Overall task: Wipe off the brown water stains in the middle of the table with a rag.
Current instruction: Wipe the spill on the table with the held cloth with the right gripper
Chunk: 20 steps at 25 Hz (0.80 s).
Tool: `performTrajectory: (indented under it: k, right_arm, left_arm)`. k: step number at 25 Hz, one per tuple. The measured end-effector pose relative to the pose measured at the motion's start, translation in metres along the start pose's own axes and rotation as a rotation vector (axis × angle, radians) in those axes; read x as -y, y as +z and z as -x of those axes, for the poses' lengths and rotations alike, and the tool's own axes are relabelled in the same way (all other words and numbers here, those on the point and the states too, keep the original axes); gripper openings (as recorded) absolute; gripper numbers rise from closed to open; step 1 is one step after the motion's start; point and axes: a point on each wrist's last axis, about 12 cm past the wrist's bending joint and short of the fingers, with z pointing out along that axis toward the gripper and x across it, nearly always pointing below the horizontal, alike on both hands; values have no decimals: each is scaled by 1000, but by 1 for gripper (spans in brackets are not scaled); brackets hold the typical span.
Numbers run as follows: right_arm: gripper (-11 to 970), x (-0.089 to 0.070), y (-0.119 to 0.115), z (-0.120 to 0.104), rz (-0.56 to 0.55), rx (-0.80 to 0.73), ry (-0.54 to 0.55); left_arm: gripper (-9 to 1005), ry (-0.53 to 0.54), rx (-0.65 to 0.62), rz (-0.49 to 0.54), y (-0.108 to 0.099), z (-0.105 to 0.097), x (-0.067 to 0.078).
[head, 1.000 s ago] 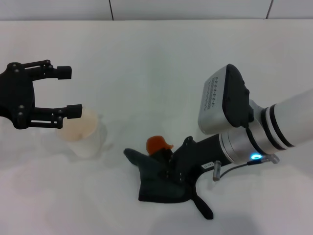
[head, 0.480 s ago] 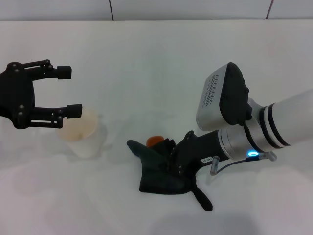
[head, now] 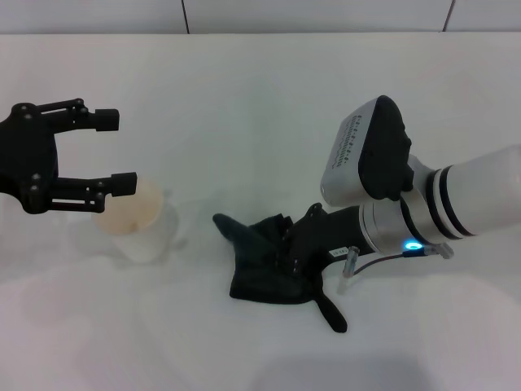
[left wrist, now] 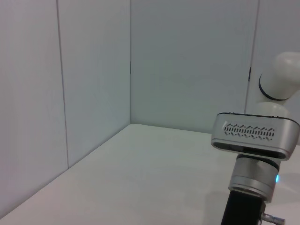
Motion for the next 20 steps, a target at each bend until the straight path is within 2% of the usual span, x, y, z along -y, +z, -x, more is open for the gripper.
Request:
performTrajectory:
  k: [20]
  right_arm:
    - [92,23,-1,-3,-160,71,87]
  left_arm:
    - [892,-11,15,6,-2,-2,2]
